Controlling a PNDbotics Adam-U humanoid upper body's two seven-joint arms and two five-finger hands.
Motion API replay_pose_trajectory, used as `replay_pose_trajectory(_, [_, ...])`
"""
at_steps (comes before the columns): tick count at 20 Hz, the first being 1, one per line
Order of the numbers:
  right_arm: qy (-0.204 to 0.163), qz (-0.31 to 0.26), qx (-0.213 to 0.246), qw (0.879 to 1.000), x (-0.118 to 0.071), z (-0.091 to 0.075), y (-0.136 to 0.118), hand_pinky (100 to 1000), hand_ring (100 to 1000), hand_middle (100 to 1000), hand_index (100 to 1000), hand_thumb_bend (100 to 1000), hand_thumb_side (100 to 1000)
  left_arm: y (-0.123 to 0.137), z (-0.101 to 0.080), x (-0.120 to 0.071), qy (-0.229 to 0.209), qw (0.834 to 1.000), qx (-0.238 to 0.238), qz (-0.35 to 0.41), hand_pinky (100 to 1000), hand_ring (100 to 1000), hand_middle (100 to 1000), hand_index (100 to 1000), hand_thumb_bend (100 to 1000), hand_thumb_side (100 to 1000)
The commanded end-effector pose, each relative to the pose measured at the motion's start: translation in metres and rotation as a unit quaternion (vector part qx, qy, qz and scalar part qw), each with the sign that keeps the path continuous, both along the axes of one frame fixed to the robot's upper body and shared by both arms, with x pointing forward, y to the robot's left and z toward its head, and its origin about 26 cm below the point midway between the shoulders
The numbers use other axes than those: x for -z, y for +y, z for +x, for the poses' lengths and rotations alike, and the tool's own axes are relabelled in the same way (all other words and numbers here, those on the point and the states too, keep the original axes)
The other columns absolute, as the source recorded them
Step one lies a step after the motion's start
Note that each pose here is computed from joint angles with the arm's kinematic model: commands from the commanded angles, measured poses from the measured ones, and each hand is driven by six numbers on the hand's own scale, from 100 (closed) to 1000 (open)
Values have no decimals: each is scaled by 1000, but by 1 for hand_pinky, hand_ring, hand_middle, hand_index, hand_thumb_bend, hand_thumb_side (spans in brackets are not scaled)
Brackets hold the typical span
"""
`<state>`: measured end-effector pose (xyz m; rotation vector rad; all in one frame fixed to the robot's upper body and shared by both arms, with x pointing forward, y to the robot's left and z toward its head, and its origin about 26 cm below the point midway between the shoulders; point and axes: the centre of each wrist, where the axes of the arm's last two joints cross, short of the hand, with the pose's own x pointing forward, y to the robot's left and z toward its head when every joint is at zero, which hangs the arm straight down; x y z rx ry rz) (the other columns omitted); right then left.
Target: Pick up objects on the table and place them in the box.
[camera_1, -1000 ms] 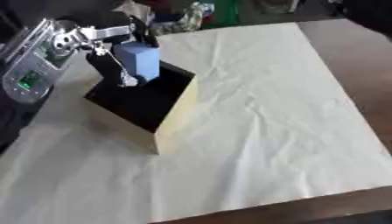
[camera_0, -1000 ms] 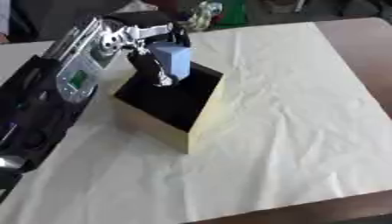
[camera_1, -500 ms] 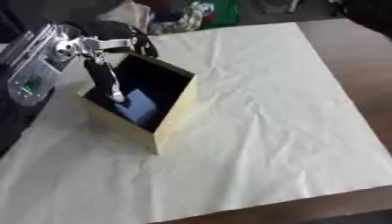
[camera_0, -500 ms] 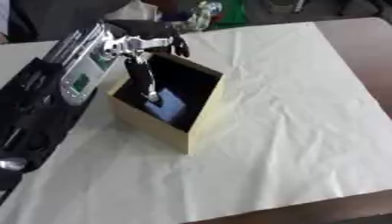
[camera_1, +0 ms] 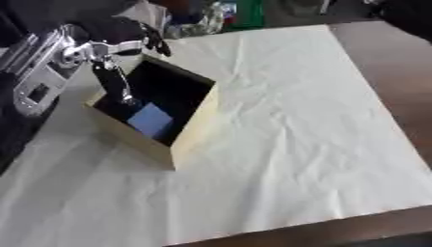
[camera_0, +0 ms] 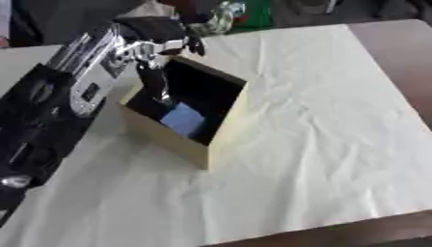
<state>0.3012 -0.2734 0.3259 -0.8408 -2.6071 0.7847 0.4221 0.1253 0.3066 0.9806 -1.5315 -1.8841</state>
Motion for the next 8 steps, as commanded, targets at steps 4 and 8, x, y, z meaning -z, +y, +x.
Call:
replay_pose_trajectory(4, [-16, -4, 4, 1000, -8, -5, -4, 780, 820, 814, 845, 100, 457, 27, -35, -54, -99, 991, -2, -93, 709, 750, 718, 812, 557, 100])
replay_pose_trajectory(8, [-17, -4, 7, 1000, -6, -5, -6, 779, 819, 814, 844, 100, 440, 60, -68, -72, -173, 975, -36, -138, 690, 730, 711, 815, 521, 100])
